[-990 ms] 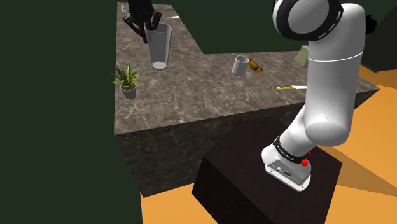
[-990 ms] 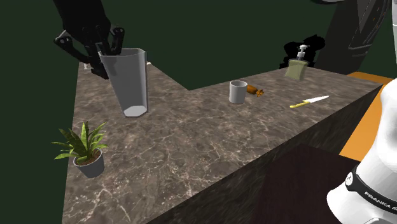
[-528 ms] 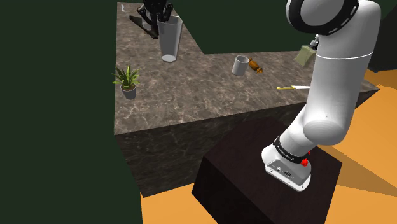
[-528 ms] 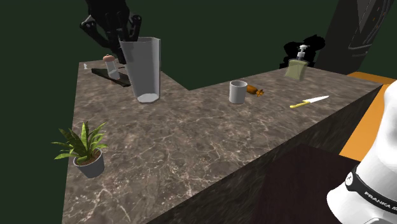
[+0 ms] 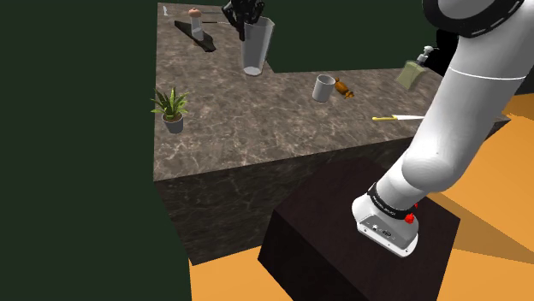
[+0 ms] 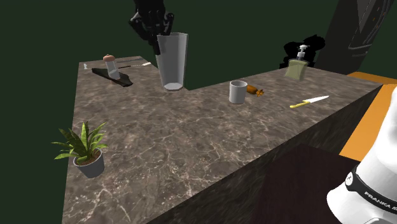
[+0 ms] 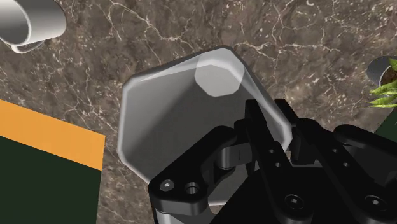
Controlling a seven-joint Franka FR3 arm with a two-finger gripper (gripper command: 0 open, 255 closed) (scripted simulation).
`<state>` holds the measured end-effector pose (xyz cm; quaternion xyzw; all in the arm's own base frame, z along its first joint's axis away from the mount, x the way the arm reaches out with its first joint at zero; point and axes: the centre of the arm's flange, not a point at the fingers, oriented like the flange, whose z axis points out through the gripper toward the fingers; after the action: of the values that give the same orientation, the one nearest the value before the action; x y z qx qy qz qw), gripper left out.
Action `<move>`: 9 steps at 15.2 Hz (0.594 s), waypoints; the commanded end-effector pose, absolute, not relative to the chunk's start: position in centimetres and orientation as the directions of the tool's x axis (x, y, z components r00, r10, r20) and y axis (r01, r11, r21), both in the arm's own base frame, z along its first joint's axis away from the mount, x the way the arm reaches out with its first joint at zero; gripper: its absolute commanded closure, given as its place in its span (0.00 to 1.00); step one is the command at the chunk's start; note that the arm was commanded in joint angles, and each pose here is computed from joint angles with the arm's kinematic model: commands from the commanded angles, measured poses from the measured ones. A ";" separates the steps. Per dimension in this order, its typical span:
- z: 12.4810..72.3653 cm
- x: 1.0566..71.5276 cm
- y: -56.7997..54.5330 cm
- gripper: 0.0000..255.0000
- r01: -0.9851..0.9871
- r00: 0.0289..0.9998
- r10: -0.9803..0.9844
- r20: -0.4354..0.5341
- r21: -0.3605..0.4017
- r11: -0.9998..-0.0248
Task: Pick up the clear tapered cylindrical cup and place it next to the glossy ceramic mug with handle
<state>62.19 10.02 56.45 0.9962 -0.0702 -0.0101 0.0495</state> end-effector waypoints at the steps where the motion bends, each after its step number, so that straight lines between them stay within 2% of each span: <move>1: 57.0 61.7 7.4 1.00 -0.137 0.990 -0.139 -0.013 0.099 -0.986; 9: 58.0 60.2 -3.0 1.00 -0.137 0.990 -0.139 -0.013 0.099 -0.986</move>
<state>60.44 -1.44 57.86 0.9963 -0.0701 -0.0102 0.0493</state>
